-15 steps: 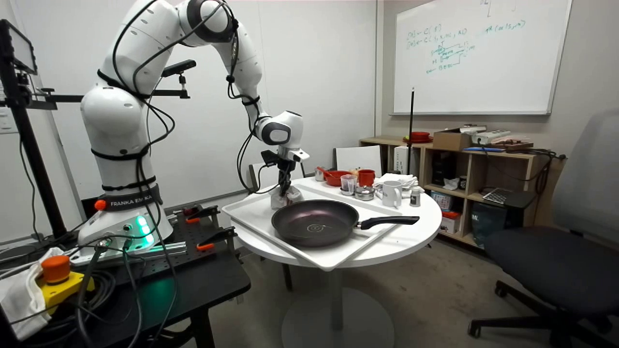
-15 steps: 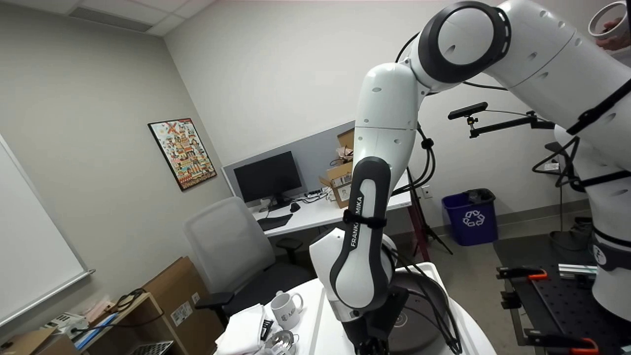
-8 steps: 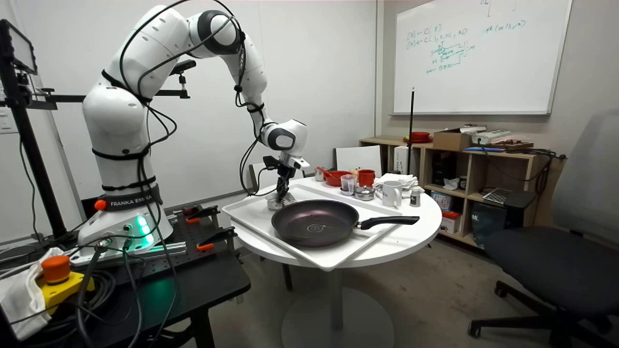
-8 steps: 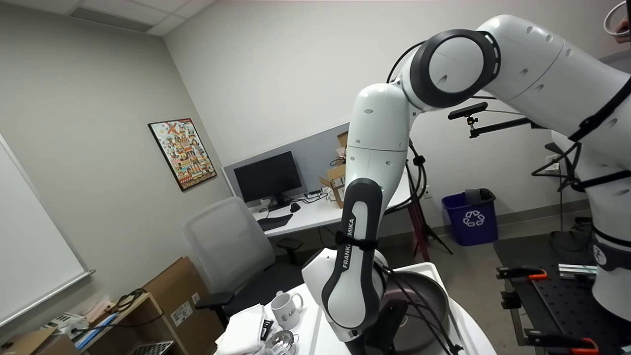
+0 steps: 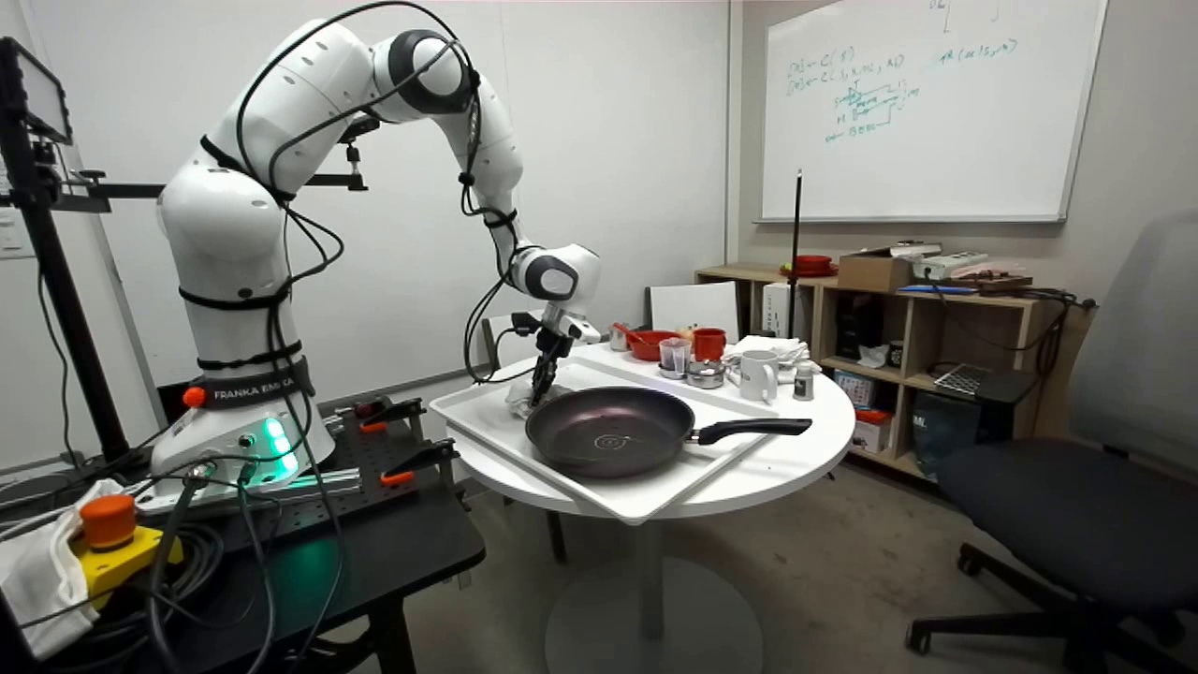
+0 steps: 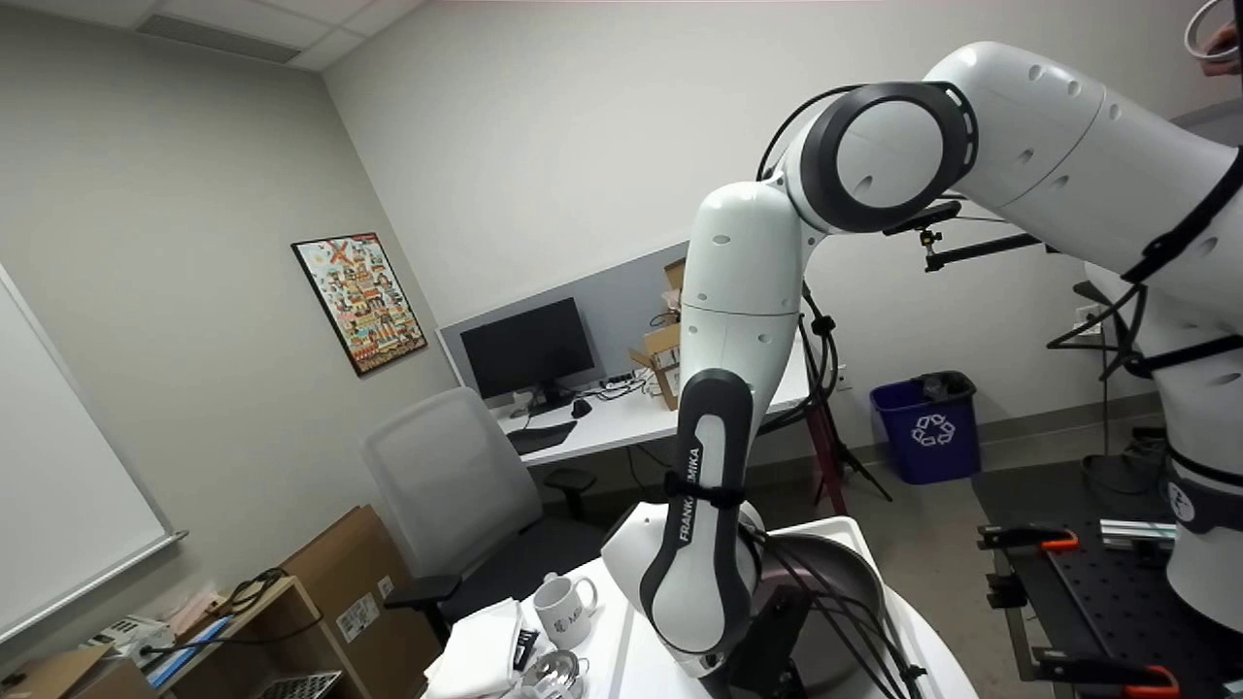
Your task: Use the towel to wipe the pan
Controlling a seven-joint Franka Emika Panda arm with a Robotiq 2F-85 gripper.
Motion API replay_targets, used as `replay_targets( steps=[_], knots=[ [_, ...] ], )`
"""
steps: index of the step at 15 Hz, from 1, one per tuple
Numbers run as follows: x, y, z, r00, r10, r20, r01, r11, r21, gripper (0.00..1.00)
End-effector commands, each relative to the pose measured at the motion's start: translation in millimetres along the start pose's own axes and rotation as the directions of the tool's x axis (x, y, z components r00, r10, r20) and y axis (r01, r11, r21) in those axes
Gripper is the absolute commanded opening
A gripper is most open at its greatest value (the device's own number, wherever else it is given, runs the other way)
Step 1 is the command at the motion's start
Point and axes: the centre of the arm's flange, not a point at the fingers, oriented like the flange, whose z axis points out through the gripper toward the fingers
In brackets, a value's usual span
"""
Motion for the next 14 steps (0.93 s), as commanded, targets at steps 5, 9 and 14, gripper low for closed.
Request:
replay_targets(
  steps=[5, 9, 14],
  knots=[
    [-13, -6, -8, 1.000, -0.001, -0.011, 0.001, 0.999, -0.033, 0.92],
    [-46, -14, -24, 0.999, -0.042, -0.030, 0.041, 0.999, -0.023, 1.00],
    [-99, -14, -58, 0.997, -0.056, -0.048, 0.056, 0.998, -0.006, 1.00]
  ],
)
